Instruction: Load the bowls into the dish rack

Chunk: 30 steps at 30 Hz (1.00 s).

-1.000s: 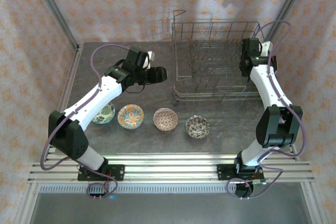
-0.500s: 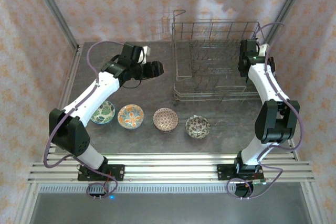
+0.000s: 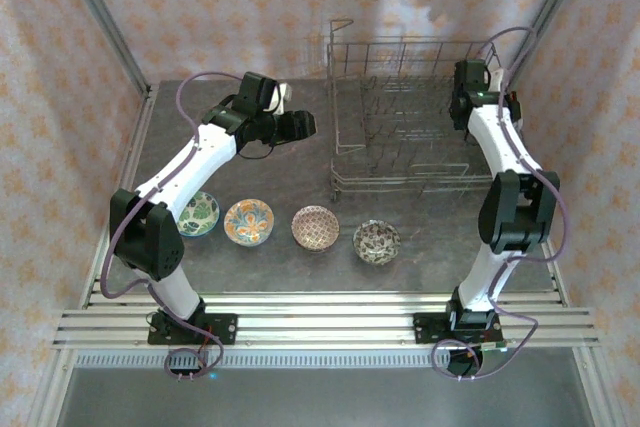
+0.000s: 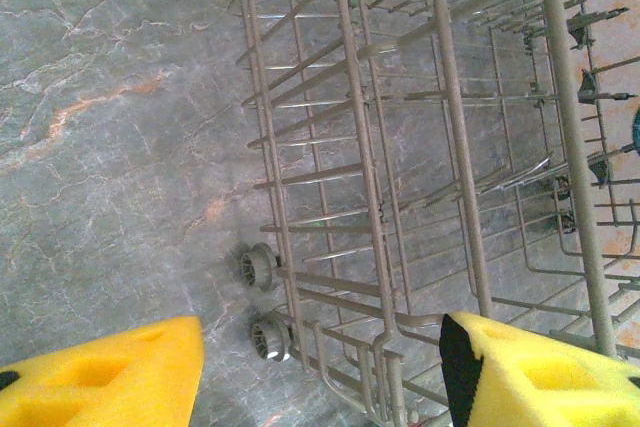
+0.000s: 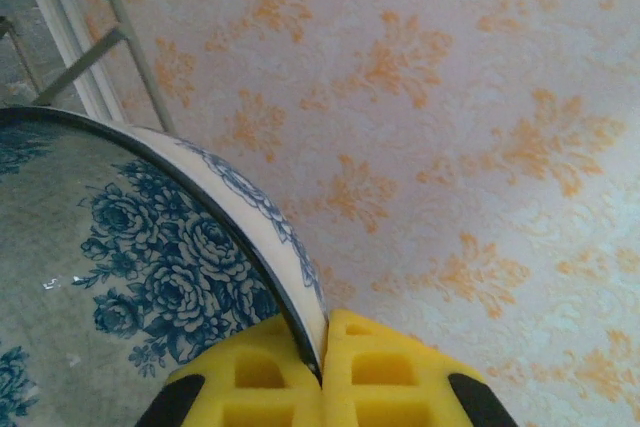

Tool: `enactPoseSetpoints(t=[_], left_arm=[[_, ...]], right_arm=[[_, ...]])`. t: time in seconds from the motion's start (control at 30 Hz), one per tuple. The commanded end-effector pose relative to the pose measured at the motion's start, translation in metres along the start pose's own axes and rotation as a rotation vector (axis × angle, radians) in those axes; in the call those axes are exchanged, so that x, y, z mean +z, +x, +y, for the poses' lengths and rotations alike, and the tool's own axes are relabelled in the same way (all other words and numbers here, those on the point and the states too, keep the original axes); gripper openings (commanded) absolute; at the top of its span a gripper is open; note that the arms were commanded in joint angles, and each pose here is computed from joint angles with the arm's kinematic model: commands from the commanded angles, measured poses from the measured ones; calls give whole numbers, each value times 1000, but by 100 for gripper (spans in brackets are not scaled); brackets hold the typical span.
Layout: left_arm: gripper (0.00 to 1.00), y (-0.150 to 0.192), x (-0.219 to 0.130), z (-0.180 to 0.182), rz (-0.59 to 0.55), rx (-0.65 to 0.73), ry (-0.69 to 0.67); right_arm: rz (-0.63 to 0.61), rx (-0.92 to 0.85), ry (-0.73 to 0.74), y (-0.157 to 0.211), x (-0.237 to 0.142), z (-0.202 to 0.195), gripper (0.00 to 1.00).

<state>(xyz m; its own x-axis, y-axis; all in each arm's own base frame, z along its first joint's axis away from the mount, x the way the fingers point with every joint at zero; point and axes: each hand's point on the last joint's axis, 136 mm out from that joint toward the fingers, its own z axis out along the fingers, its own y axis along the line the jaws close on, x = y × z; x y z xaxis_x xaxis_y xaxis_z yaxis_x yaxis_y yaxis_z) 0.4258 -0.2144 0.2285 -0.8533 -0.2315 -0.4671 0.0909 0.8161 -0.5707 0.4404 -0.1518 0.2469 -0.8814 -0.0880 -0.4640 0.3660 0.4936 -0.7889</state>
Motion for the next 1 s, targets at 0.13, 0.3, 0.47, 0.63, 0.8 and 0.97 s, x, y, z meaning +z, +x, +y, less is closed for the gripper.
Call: enactPoseSetpoints(t=[0.13, 0.3, 0.47, 0.63, 0.8, 0.97], left_arm=[[65, -6, -4, -3, -5, -3, 13], [65, -4, -3, -1, -1, -3, 12], [65, -4, -1, -1, -1, -3, 16], [65, -3, -2, -1, -4, -6, 18], [65, -3, -5, -1, -11, -8, 19], [65, -2, -6, -2, -13, -6, 24]], right_arm=[[3, 2, 82, -13, 8, -7, 0], [-7, -14, 78, -14, 9, -1, 0], [-25, -50, 82, -15, 7, 5, 0], [-36, -102, 99, -14, 5, 14, 0], [-34, -109, 106, -14, 7, 14, 0], [-31, -129, 103, -13, 7, 16, 0]])
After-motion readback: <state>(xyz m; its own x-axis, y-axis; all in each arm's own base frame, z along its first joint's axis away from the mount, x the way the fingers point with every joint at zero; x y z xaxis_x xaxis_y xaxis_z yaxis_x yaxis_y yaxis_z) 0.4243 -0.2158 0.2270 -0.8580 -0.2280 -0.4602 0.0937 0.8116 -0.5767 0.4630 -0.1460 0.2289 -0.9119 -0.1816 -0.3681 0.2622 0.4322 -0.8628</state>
